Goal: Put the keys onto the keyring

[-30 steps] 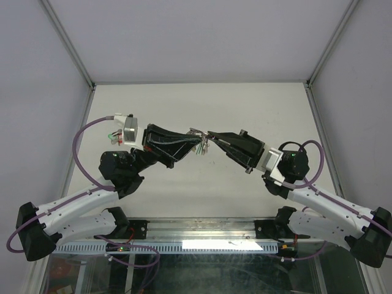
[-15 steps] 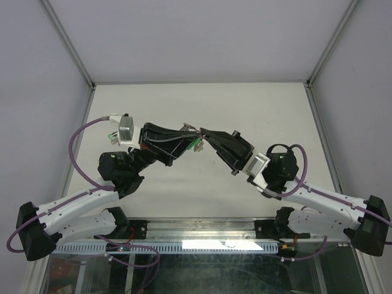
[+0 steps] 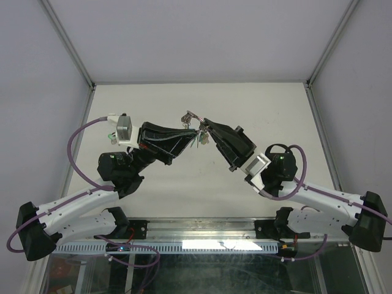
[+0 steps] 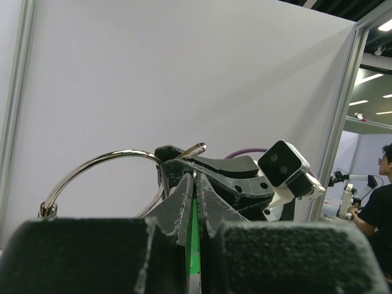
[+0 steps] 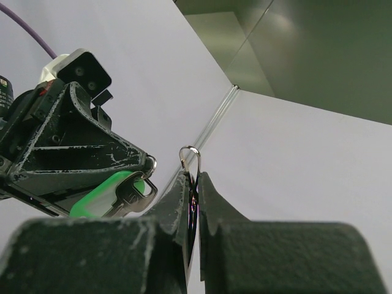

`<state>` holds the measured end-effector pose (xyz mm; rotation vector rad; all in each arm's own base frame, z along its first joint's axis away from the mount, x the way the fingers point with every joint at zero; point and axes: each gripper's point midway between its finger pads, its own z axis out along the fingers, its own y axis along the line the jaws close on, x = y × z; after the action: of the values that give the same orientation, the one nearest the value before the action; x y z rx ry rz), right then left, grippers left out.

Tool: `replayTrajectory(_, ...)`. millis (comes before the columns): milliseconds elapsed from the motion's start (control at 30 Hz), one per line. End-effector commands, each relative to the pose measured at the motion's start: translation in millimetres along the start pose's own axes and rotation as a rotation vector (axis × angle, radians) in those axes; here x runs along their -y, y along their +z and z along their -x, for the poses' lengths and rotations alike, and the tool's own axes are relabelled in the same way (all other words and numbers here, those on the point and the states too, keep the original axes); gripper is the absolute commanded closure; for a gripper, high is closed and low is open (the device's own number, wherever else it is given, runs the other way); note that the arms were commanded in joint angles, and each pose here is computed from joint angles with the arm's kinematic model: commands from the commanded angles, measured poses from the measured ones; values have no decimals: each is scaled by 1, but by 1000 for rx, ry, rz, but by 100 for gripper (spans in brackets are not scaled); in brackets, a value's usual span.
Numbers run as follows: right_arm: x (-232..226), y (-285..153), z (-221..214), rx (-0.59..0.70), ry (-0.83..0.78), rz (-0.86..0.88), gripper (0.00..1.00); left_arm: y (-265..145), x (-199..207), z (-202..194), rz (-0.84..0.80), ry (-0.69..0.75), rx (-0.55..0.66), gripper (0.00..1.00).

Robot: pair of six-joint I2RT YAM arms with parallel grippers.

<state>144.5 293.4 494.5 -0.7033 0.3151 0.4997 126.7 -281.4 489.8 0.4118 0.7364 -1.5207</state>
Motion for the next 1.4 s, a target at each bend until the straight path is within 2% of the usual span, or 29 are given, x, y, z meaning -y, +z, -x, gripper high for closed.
replayTrajectory(0,25,13,31,91,-72,-77,100,3,5,20,-11,3,70,100)
replayTrajectory(367,18,16,24,73,-111,-67,100,3,5,21,-10,1,74,100)
replayTrajectory(867,12,18,36,124,-103,-54,100,3,1,21,5,-3,84,100)
replayTrajectory(1367,3,20,24,89,-133,-37,100,3,-3,18,22,-8,75,100)
